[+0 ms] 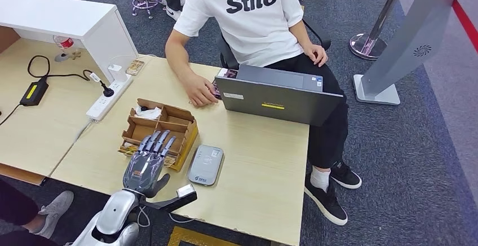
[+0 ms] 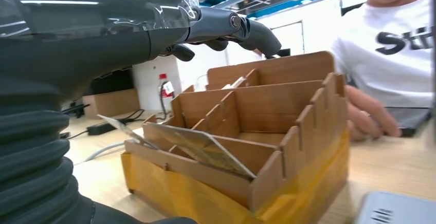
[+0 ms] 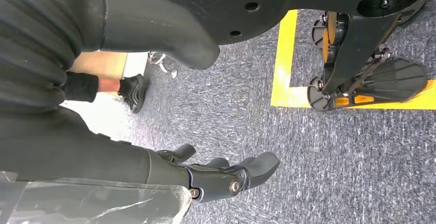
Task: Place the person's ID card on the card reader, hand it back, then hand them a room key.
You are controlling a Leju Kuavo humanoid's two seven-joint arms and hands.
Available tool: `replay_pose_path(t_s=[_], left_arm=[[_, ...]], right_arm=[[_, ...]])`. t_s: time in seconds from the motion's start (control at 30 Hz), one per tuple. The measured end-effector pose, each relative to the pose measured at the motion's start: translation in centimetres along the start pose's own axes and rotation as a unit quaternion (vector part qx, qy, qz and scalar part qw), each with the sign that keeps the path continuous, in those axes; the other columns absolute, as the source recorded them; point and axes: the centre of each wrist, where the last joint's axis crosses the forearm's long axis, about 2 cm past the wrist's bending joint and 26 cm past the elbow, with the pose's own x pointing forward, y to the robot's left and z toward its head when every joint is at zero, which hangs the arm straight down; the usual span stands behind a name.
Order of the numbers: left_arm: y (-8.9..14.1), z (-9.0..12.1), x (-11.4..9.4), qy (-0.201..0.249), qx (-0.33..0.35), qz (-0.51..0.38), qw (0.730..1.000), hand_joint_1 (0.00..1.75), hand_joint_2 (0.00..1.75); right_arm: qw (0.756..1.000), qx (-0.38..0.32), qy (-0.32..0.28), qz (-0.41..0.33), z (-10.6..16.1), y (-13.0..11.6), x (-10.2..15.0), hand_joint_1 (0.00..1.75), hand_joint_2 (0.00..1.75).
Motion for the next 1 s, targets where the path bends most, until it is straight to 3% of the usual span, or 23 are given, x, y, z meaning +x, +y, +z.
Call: replay_pose_path(t_s=[0.23,0.27,0.37,0.4,1.0], left_arm=[[-0.4,0.1,-1.3,0.020,-0.005,0.004,1.000,0.05,1.75],[-0.5,0.2,-1.4,0.021,-0.006,0.004,1.000,0.34,1.75],[-0.5,0.2,-1.5,0.023,-0.008,0.004,1.000,1.60,1.75],[-0.6,0.2,-1.6,0.024,-0.008,0.005,1.000,1.75,1.75],[-0.3,-0.1,-1.4,0.018,0.024,0.019,0.999,1.75,1.75]], right_arm=[[1.000,0.000,0.000,0.007,0.0,0.0,0.0,0.00,1.75],[1.000,0.000,0.000,0.007,0.0,0.0,0.0,0.00,1.75],[1.000,0.000,0.000,0.007,0.0,0.0,0.0,0.00,1.75],[1.000,0.000,0.000,0.007,0.0,0.0,0.0,0.00,1.75],[1.000,0.000,0.003,0.008,0.0,0.1,0.0,0.00,1.75]])
